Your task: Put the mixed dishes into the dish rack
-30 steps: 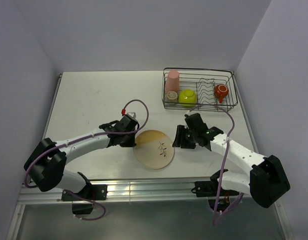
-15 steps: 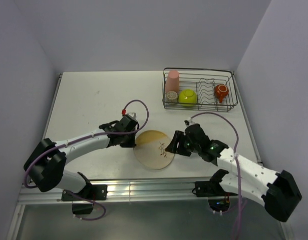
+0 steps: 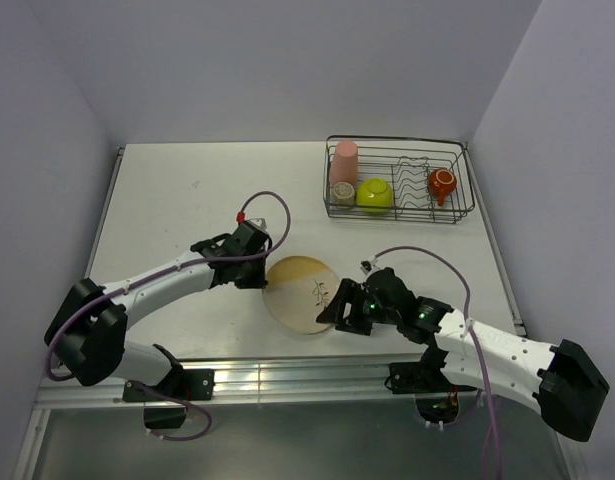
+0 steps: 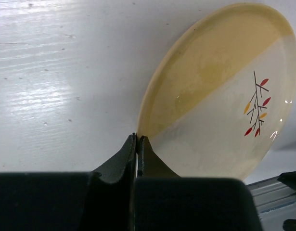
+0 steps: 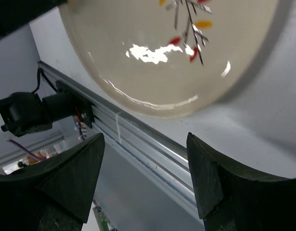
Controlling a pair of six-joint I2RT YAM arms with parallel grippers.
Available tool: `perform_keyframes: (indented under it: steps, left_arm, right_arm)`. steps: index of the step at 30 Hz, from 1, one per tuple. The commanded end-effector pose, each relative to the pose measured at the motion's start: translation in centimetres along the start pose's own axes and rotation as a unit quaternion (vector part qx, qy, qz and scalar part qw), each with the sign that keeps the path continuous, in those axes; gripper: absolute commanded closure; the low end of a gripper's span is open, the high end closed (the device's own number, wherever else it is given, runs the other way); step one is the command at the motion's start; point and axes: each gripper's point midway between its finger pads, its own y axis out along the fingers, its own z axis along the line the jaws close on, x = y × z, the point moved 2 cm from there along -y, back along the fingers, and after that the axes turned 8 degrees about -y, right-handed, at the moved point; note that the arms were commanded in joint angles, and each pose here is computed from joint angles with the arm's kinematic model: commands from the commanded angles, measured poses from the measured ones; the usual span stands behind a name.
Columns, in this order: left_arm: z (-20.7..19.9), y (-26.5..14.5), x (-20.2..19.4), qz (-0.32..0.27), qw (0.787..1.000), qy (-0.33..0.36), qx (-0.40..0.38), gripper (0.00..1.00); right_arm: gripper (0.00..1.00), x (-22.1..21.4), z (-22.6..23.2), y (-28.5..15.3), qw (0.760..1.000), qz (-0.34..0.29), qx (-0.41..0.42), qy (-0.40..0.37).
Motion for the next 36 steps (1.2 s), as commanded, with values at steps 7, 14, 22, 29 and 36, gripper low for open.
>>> perform_keyframes:
  steps: [7,14,22,29,36]
  left_arm:
    - [0.5,-2.7,4.0,-0.052,0.998,-0.024,-0.023,1.00]
    - [0.6,-3.3,4.5,-0.058,0.998,-0.031,-0.025,1.00]
    - [0.8,-3.6,4.0,-0.058,0.997,-0.039,-0.033,1.00]
    - [1.1,-3.7,3.5,-0.054,0.997,-0.042,-0.035,1.00]
    - [1.5,-3.6,3.0,-0.052,0.997,-0.045,-0.035,1.00]
  right_arm:
    - [0.23,-1.6,1.2,1.2,0.998,0.018,0.049,0.046]
    - [0.23,-2.4,2.1,2.6,0.989,0.004,0.083,0.125]
    - [0.23,-1.7,3.0,4.1,0.972,-0.051,0.101,0.205]
    - [0.23,-1.6,4.3,5.0,0.937,-0.059,0.158,0.307]
    - [0.21,-2.6,3.9,5.9,0.905,-0.061,0.193,0.373]
